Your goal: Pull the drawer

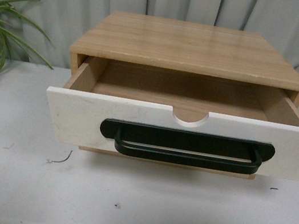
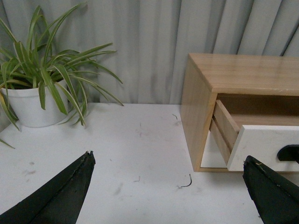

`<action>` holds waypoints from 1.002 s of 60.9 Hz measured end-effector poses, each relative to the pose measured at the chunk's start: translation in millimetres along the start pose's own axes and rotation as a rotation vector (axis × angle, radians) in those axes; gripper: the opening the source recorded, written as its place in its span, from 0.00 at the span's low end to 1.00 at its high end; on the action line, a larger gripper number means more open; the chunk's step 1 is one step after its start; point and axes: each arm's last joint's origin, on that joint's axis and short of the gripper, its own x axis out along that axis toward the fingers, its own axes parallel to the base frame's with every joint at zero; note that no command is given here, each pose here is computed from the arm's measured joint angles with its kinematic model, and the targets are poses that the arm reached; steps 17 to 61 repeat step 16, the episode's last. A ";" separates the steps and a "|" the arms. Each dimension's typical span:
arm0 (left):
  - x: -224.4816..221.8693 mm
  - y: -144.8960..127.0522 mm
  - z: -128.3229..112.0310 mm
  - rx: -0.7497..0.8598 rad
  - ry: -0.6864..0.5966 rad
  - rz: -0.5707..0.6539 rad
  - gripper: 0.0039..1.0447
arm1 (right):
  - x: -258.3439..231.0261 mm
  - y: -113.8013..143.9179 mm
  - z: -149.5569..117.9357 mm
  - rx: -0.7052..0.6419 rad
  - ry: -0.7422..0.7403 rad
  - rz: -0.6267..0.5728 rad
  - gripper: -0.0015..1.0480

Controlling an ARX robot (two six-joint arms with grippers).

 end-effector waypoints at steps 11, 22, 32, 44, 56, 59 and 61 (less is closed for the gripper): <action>0.0 0.0 0.0 0.000 0.000 0.000 0.94 | 0.0 0.0 0.0 0.000 0.000 0.000 0.94; 0.0 0.0 0.0 0.000 0.000 0.000 0.94 | 0.0 0.0 0.0 0.000 0.000 0.000 0.94; 0.0 0.0 0.0 0.000 0.000 0.000 0.94 | 0.0 0.0 0.0 0.000 0.000 0.000 0.94; 0.0 0.0 0.0 0.000 0.000 0.000 0.94 | 0.0 0.0 0.0 0.000 0.000 0.000 0.94; 0.0 0.0 0.0 0.000 0.000 0.000 0.94 | 0.0 0.0 0.0 0.000 0.000 0.000 0.94; 0.0 0.0 0.0 0.000 0.000 0.000 0.94 | 0.0 0.0 0.0 0.000 0.000 0.000 0.94; 0.0 0.0 0.0 0.000 0.000 0.000 0.94 | 0.0 0.0 0.0 0.000 0.000 0.000 0.94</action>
